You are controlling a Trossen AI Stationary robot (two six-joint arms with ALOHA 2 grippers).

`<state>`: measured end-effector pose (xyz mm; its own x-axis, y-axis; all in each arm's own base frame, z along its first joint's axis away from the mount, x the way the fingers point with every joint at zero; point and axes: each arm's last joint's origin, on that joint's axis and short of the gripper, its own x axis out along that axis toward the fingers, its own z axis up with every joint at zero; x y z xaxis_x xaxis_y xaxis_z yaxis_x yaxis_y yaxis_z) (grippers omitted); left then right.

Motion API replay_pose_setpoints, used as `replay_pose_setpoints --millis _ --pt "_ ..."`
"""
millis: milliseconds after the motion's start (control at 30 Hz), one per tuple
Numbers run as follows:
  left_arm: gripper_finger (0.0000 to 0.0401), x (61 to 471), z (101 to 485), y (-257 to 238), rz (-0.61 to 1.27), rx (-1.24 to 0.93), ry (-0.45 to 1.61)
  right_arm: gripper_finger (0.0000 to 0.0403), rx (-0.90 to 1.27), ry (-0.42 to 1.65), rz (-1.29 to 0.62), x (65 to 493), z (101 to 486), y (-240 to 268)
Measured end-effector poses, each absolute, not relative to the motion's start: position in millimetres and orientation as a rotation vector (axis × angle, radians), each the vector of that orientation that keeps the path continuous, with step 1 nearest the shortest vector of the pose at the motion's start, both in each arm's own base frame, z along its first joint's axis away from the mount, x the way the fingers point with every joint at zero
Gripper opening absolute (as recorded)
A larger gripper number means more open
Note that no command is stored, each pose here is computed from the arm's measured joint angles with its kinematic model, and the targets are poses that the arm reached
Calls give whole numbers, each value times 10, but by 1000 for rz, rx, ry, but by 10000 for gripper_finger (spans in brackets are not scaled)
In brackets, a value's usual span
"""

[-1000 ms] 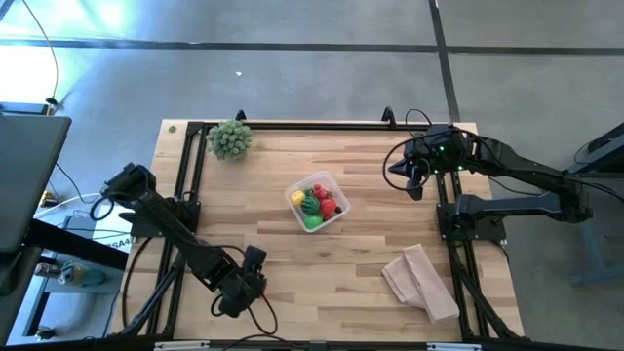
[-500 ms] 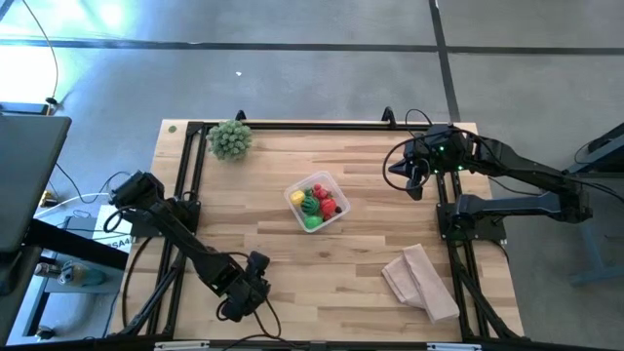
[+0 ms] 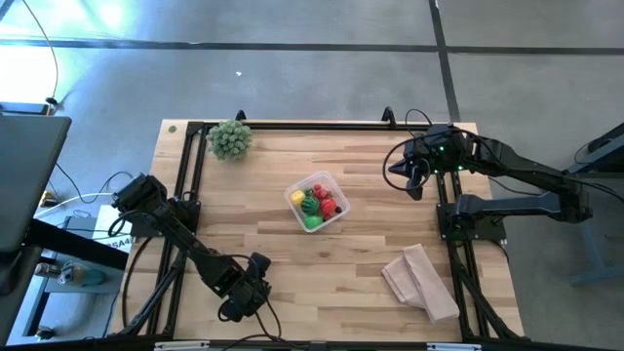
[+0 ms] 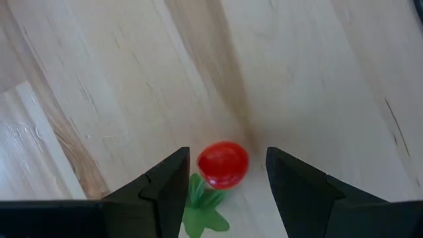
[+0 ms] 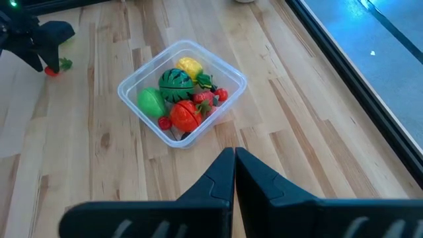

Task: Pick and placing Produce into tupperware
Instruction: Put the red cherry into the transparent bin

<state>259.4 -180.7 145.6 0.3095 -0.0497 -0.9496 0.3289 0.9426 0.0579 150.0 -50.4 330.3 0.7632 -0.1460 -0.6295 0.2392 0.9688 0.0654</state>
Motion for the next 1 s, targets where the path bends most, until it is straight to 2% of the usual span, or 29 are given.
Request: replay_pose_setpoints --millis 700,1000 --pt "190 2608 1339 -1816 -234 267 1270 4 145 671 -210 1500 3302 -504" --pt "139 2605 1335 -1815 -238 268 1275 4 145 671 -210 1500 3302 -504"
